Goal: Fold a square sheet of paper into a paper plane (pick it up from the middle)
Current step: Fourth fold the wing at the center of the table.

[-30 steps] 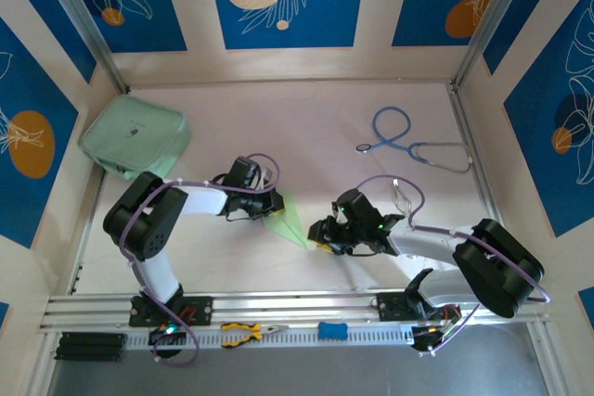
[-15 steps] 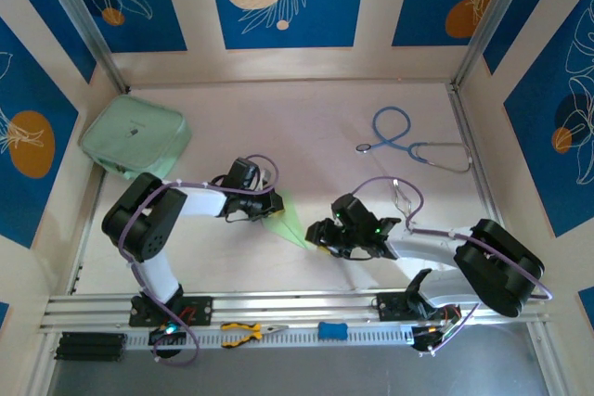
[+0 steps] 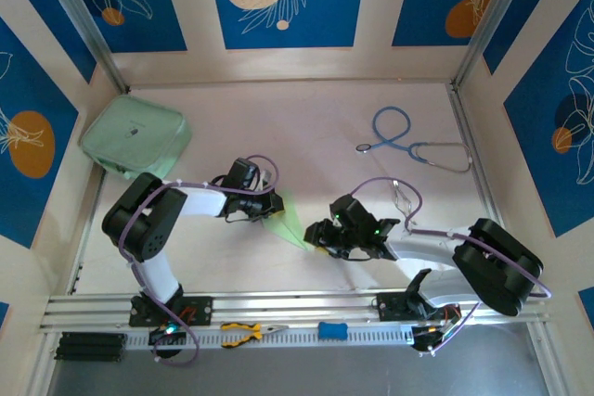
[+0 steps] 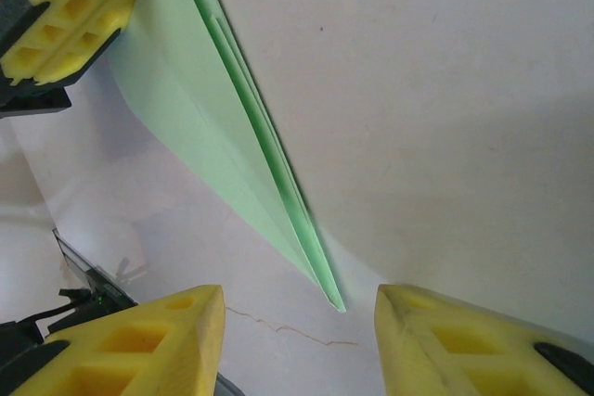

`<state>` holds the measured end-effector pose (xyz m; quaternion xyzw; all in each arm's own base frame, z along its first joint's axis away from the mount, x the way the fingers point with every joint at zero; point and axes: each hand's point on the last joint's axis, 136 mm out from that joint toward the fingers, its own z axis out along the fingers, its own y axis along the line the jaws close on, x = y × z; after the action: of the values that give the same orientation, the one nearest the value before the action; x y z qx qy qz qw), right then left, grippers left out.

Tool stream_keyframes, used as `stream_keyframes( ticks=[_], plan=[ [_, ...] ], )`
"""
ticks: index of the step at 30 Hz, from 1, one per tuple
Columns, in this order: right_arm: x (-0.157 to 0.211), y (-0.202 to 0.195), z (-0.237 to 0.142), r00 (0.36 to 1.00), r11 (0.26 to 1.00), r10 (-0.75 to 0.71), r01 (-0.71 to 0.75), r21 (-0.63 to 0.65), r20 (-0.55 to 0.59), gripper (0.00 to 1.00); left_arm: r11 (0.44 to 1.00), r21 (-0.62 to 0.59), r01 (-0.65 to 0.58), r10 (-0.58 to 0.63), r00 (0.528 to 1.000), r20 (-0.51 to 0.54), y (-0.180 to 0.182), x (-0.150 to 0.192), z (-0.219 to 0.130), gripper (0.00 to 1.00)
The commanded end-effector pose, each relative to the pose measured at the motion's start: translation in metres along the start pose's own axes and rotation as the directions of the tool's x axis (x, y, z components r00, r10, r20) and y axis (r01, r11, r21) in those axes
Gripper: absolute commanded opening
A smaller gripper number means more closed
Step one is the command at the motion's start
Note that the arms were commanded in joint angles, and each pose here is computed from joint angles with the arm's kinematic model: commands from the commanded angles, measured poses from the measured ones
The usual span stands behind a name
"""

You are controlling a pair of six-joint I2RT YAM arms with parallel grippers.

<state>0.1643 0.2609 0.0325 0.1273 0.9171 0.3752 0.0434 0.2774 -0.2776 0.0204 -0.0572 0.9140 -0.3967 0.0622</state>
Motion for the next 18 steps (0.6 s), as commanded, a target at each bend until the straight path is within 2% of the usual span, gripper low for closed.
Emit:
stream_keyframes(
  ticks=[1,7,14,18],
  plan=[
    [0.0075,0.0016,0.0053,0.998,1.0,0.006,-0.007,-0.022,-0.062,0.47,0.999,-0.007,0.042,-0.042,0.999,-0.027,0.0081,0.0058,0.0017,0.08],
    [0.008,0.0024,0.0124,0.997,1.0,0.015,-0.016,-0.012,-0.082,0.44,0.999,-0.006,0.051,-0.051,0.998,-0.027,0.0093,0.0066,0.0016,0.08],
    [0.0072,0.0083,0.0123,0.997,0.999,0.006,-0.01,-0.049,-0.081,0.36,0.999,-0.002,0.049,-0.049,0.998,-0.025,0.0076,0.0054,0.0019,0.08],
    [0.0073,0.007,0.0134,0.996,0.999,0.014,-0.018,-0.05,-0.086,0.36,0.999,0.005,0.049,-0.049,0.999,-0.022,0.0055,0.0044,0.0013,0.08]
  ],
)
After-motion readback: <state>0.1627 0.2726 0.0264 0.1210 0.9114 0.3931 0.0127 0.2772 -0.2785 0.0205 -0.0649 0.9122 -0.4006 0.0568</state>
